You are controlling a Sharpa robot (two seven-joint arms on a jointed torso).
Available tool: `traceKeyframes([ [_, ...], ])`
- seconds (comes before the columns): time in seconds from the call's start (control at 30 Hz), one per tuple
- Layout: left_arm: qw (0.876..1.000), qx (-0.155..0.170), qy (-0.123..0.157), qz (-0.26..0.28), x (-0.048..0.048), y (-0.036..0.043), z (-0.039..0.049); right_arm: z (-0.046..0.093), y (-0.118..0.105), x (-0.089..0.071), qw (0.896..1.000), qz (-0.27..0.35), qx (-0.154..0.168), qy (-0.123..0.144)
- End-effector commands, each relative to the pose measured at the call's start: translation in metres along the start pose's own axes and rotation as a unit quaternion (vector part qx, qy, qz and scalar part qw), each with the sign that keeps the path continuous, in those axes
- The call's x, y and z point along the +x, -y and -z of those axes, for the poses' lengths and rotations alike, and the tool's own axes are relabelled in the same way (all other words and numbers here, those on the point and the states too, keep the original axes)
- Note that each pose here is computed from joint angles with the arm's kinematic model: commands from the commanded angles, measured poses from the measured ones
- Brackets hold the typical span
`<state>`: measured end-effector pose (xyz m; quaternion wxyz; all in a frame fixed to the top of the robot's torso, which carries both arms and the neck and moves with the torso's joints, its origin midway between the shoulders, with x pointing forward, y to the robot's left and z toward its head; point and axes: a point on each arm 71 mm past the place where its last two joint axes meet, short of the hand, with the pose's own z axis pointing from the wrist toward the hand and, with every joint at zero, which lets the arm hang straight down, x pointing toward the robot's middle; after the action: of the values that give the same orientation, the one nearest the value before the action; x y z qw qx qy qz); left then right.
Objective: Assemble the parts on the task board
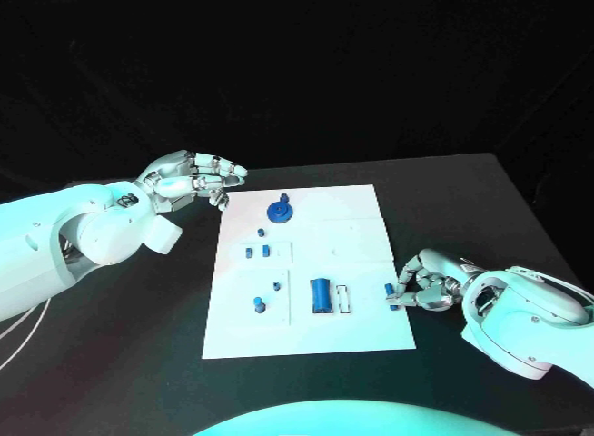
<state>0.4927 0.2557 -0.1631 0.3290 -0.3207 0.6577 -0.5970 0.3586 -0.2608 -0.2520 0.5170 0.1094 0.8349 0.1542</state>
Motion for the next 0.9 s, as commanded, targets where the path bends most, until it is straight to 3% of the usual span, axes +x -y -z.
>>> traceKeyframes([
  [0.03, 1.000, 0.007, -0.004, 0.005, 0.0015, 0.0013, -0.0002, -0.001, 0.001, 0.007, 0.999, 0.033, 0.009, -0.017],
  [0.5, 1.000, 0.005, -0.005, 0.005, 0.0010, 0.0010, 0.0010, -0.011, -0.009, 0.025, 0.992, 0.126, 0.009, -0.027],
  [0.9, 1.000, 0.003, -0.006, 0.005, 0.0006, 0.0009, 0.0022, -0.012, -0.014, 0.028, 0.989, 0.149, 0.002, -0.022],
])
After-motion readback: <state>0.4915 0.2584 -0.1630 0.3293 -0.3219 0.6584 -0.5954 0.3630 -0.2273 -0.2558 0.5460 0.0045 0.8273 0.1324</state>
